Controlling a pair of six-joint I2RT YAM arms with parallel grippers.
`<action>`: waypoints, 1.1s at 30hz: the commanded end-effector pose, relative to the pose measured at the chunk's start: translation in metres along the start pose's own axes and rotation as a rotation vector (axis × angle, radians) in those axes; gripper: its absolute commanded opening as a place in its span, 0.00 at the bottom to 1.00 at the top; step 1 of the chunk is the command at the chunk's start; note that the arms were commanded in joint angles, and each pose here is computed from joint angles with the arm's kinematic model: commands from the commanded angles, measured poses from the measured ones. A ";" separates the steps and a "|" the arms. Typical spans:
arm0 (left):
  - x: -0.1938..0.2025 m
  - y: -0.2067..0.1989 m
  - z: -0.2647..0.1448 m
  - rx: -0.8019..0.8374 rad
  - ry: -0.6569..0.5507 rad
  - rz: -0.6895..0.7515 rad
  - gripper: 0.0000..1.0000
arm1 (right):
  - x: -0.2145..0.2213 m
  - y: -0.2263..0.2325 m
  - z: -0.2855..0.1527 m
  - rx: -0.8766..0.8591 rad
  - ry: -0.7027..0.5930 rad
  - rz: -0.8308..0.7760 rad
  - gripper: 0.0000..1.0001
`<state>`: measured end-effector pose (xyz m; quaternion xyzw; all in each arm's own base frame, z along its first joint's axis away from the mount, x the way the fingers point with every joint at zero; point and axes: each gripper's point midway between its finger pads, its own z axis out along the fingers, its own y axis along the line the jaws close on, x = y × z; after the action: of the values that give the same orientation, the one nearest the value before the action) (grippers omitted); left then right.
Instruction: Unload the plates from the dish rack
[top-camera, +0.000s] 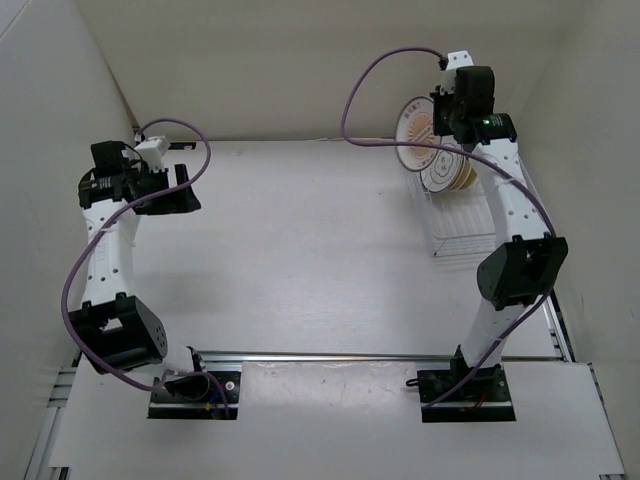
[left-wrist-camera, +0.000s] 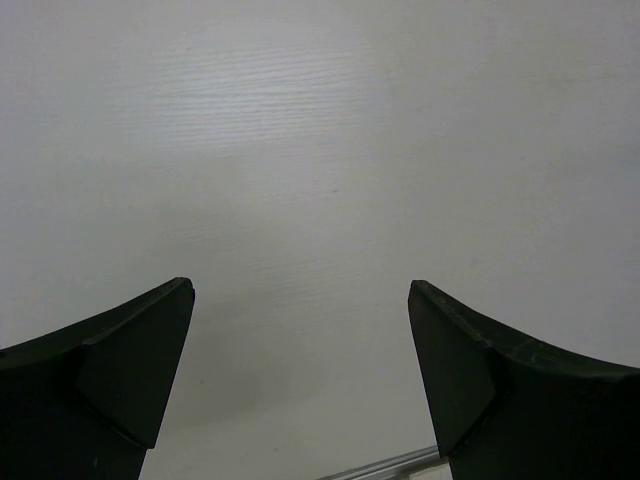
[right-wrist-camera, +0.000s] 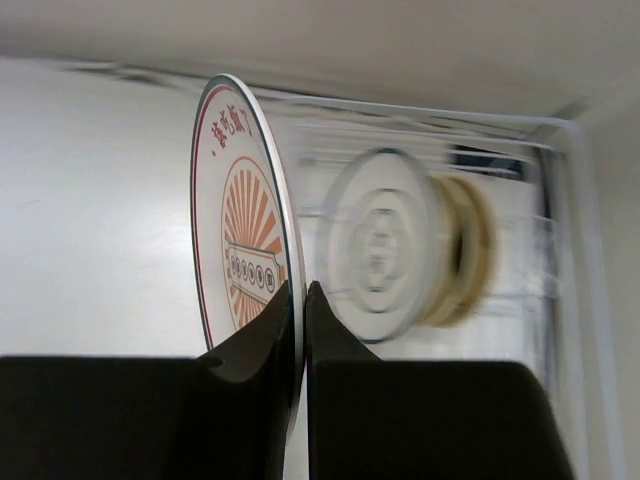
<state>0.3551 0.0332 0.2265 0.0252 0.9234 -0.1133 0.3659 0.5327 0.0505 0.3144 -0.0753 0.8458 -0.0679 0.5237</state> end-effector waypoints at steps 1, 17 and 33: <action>-0.022 -0.045 -0.030 0.190 -0.092 0.019 1.00 | -0.037 0.074 -0.065 -0.485 -0.088 0.107 0.00; -0.037 -0.122 -0.022 0.888 0.031 -0.353 1.00 | 0.078 0.203 -0.154 -1.522 0.435 0.505 0.00; -0.024 -0.176 0.006 0.988 0.173 -0.299 0.98 | 0.087 0.265 -0.106 -1.391 0.516 0.448 0.00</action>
<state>0.3470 -0.1417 0.2609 0.0589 0.7901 -0.5785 0.1939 0.3678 0.2904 0.2194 -0.1851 0.7891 0.5750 0.1111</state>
